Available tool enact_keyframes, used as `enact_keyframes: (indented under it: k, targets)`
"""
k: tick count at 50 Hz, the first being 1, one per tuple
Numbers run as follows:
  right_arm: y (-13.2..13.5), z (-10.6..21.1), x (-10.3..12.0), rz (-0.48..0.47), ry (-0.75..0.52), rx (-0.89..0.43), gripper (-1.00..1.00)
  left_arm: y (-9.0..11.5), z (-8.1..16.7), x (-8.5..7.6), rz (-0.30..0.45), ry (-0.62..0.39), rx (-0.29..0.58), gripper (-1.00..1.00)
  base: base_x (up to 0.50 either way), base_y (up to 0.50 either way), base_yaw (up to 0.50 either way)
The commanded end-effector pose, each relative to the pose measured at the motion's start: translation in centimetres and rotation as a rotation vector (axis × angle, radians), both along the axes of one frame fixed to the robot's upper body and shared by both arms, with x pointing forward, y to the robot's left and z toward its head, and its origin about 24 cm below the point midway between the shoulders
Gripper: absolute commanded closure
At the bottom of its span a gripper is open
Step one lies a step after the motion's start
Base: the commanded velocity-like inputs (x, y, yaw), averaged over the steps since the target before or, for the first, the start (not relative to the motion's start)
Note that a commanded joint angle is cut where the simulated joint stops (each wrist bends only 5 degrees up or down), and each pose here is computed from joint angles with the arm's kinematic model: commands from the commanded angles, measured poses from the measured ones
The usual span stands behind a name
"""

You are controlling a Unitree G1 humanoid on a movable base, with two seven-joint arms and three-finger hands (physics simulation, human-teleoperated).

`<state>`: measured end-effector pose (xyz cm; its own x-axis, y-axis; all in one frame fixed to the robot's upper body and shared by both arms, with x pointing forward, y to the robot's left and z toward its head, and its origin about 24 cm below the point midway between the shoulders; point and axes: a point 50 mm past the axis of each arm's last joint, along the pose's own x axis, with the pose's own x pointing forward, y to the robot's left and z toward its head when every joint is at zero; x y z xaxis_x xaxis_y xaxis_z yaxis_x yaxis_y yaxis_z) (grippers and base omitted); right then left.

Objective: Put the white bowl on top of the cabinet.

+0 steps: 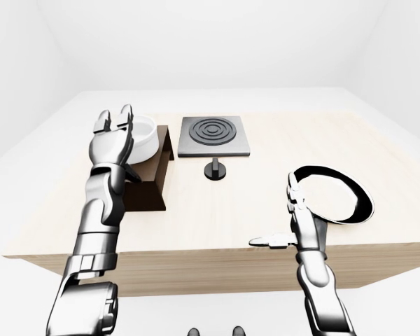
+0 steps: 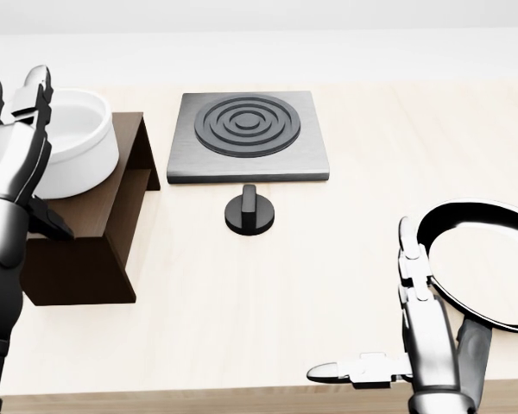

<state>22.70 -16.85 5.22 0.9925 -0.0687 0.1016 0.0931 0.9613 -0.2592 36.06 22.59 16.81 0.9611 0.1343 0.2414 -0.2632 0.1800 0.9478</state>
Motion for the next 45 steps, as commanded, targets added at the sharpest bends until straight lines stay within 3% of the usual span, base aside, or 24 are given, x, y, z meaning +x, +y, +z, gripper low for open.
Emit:
enact_keyframes:
  k: [1, 9, 18, 20, 21, 26, 30, 32, 33, 37, 39, 45]
  targets:
    - [0.1, -0.2, 0.1, -0.005, 0.007, -0.005, -1.0, -1.5, -0.2, -2.2, -0.039, 0.026, 0.074, -1.0, 0.0, 0.0, 0.0]
    - [0.1, -0.1, 0.2, -0.007, -0.001, -0.003, -1.0, -2.8, 0.6, -4.8, -0.058, -0.043, 0.084, -1.0, 0.0, 0.0, 0.0]
    - [-0.1, 0.4, 1.2, -0.033, -0.007, 0.023, -1.0, -5.0, 1.3, -7.6, -0.135, -0.177, -0.03, -1.0, 0.0, 0.0, 0.0]
    - [-0.1, 0.5, 1.4, -0.04, -0.009, 0.035, -1.0, -5.7, 1.8, -8.3, -0.187, -0.205, -0.099, -1.0, 0.0, 0.0, 0.0]
    - [-0.1, 0.7, 1.5, -0.046, -0.014, 0.039, -1.0, -6.0, 2.5, -8.8, -0.199, -0.267, -0.125, -1.0, 0.0, 0.0, 0.0]
    - [-0.1, 1.0, 2.3, -0.055, -0.015, 0.055, -1.0, -7.1, 2.7, -9.9, -0.289, -0.294, -0.255, -1.0, 0.0, 0.0, 0.0]
    - [0.1, 1.7, 2.5, -0.055, -0.018, 0.09, -1.0, -7.7, 3.4, -11.3, -0.378, -0.366, -0.426, -1.0, 0.0, 0.0, 0.0]
    - [0.0, 2.3, 2.4, -0.058, -0.032, 0.115, -1.0, -8.0, 3.1, -11.8, -0.428, -0.346, -0.482, -1.0, 0.0, 0.0, 0.0]
    - [-0.1, 2.9, 2.6, -0.065, -0.042, 0.137, -1.0, -8.1, 2.8, -12.1, -0.456, -0.35, -0.564, -1.0, 0.0, 0.0, 0.0]
    - [-0.3, 4.4, 2.9, -0.076, -0.108, 0.178, -1.0, -8.3, 2.7, -12.8, -0.507, -0.361, -0.665, -1.0, 0.0, 0.0, 0.0]
    - [-0.5, 5.2, 3.2, -0.077, -0.141, 0.202, -1.0, -8.6, 2.7, -13.3, -0.563, -0.342, -0.718, -1.0, 0.0, 0.0, 0.0]
    - [-1.4, 6.8, 4.3, -0.105, -0.208, 0.291, -1.0, -8.9, 1.5, -14.1, -0.637, -0.266, -0.848, -1.0, 0.0, 0.0, 0.0]
